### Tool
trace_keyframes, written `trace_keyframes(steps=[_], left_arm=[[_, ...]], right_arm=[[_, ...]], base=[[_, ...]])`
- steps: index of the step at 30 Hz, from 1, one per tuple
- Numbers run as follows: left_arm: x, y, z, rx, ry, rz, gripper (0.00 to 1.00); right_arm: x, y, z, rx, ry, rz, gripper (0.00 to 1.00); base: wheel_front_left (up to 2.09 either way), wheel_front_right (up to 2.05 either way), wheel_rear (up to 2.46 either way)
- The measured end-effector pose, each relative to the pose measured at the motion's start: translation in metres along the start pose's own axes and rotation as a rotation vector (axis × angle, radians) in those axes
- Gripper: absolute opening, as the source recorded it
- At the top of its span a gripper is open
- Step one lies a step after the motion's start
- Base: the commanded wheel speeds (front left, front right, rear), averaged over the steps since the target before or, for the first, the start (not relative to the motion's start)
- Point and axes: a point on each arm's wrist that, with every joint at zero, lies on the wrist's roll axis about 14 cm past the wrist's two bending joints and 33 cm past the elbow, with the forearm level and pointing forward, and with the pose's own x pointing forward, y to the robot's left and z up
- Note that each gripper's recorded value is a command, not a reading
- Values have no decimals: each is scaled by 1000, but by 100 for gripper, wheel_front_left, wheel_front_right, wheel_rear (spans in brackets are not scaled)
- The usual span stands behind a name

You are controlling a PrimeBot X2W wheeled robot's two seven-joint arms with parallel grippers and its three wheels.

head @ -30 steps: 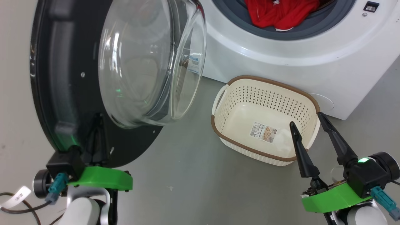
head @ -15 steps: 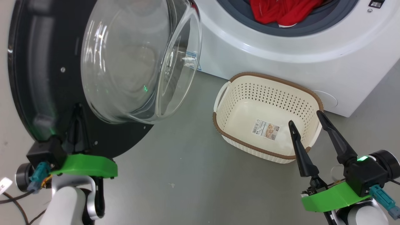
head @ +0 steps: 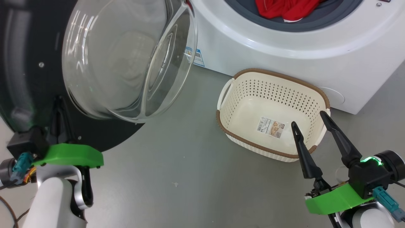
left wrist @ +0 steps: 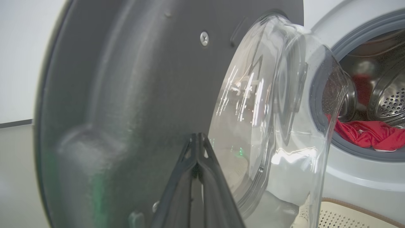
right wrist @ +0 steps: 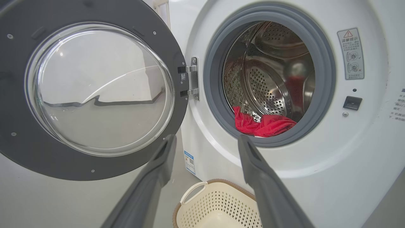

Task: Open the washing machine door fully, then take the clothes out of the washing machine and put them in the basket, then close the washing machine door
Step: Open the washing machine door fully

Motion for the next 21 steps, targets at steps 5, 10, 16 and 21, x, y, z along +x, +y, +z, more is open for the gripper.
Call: trace_keyframes(steps=[5, 10, 16, 21], left_arm=[[5, 7, -2, -5, 6, 21, 0], [11, 12, -4, 10, 12, 40, 0], [19, 18, -7, 7, 23, 62, 0], [24, 23, -10, 0, 32, 85, 0]], right_arm=[[1, 0, -3, 4, 9, 3, 100], [2, 0, -6, 0, 21, 3, 100], [3, 0, -9, -3, 30, 7, 100], [7, -1, -7, -8, 23, 9, 100]], base=[[0, 0, 0], [0, 0, 0], [0, 0, 0], [0, 0, 0]])
